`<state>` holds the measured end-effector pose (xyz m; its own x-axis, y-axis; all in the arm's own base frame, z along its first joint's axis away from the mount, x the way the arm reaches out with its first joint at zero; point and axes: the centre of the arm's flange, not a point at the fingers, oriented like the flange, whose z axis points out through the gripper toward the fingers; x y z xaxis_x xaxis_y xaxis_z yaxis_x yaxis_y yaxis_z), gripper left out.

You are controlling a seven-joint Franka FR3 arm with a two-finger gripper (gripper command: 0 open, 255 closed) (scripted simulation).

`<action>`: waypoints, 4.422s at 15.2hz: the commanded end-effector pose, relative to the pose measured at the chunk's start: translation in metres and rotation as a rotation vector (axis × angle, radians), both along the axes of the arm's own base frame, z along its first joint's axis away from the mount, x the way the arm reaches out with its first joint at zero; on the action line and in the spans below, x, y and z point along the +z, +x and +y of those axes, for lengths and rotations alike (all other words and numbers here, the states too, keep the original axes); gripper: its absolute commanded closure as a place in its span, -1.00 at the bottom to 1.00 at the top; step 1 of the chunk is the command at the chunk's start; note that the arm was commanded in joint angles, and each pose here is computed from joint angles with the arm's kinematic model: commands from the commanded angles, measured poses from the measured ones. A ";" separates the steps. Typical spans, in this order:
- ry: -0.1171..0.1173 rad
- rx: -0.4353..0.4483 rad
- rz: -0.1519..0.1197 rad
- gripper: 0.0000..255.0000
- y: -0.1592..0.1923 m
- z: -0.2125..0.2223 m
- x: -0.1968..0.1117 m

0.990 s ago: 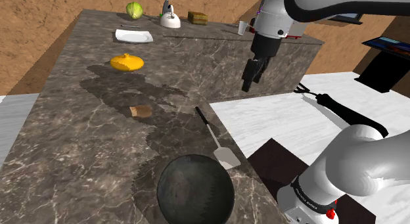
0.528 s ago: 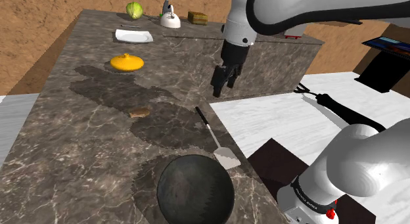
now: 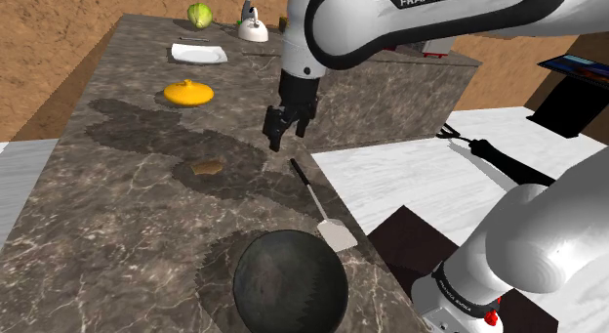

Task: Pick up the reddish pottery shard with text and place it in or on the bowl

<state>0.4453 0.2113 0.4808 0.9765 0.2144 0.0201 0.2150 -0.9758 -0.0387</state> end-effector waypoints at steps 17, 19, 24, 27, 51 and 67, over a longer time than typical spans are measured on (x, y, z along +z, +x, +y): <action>0.030 0.001 -0.041 -1.00 0.101 0.142 -0.074; 0.030 0.001 -0.041 -1.00 0.102 0.142 -0.084; 0.030 0.001 -0.041 -1.00 0.102 0.143 -0.092; 0.030 0.001 -0.041 -1.00 0.102 0.143 -0.092; 0.030 0.001 -0.041 1.00 0.102 0.143 -0.024; 0.030 0.001 -0.041 1.00 0.023 0.147 0.026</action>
